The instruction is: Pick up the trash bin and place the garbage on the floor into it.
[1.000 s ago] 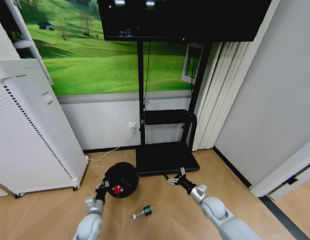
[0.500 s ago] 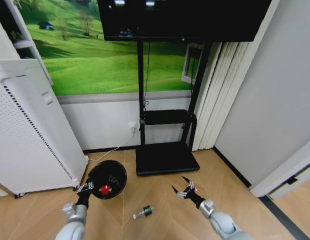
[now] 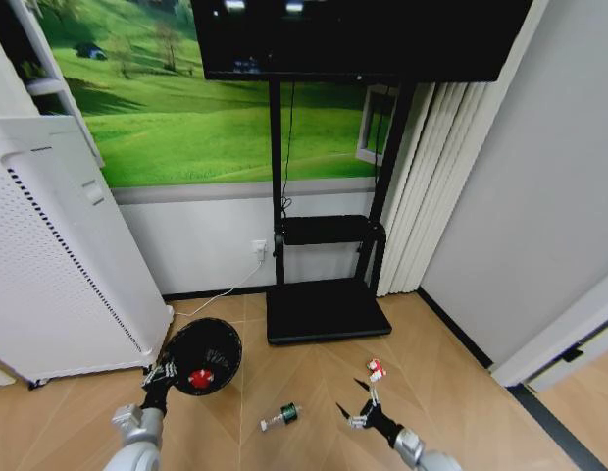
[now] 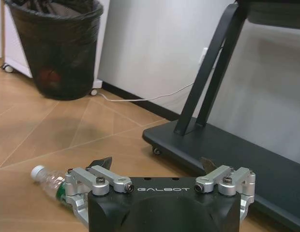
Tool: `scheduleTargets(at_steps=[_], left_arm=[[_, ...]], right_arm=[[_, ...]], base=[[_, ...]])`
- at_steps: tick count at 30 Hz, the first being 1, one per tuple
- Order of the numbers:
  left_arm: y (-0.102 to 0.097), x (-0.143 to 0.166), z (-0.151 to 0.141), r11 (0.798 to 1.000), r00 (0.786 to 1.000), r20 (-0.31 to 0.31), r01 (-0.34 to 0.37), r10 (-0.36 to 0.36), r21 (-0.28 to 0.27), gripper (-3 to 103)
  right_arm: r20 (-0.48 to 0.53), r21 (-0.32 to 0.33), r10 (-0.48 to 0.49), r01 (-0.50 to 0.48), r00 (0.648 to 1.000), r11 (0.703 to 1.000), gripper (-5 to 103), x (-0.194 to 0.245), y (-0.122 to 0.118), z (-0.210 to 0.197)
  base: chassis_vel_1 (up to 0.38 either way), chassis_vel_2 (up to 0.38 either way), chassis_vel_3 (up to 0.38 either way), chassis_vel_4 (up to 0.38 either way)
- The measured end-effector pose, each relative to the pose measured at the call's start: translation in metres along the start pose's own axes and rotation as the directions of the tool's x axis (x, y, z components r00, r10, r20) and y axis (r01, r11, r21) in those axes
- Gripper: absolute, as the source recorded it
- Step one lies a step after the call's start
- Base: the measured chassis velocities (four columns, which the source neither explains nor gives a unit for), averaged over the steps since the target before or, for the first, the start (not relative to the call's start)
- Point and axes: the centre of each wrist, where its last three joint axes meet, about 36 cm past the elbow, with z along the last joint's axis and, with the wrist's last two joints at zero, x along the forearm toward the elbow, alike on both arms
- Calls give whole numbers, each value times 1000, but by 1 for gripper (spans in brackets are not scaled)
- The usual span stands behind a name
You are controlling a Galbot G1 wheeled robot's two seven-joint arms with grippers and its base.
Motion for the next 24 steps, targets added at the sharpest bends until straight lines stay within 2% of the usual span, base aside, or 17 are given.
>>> scheduleTargets(at_steps=[4, 8, 13, 19, 24], left_arm=[[-1, 2, -1, 1000, 1000, 0, 4, -4, 4, 7], [4, 8, -3, 1000, 1000, 2, 21, -21, 0, 7], [11, 14, -8, 999, 999, 12, 45, -45, -5, 7], [15, 20, -13, 998, 998, 22, 62, -62, -5, 7], [21, 30, -19, 997, 996, 34, 80, -79, -8, 7]], right_arm=[[-15, 19, -35, 35, 999, 999, 100, -1, 13, 12], [-58, 108, -120, 126, 991, 986, 100, -6, 20, 28], [-88, 147, -166, 178, 982, 973, 100, -23, 30, 33], [-97, 160, -188, 202, 977, 966, 100, -42, 37, 34], [-115, 209, -229, 249, 967, 946, 100, -59, 40, 36]], base=[[0, 0, 0, 0], [0, 0, 0, 0], [0, 0, 0, 0], [0, 0, 0, 0], [0, 0, 0, 0]])
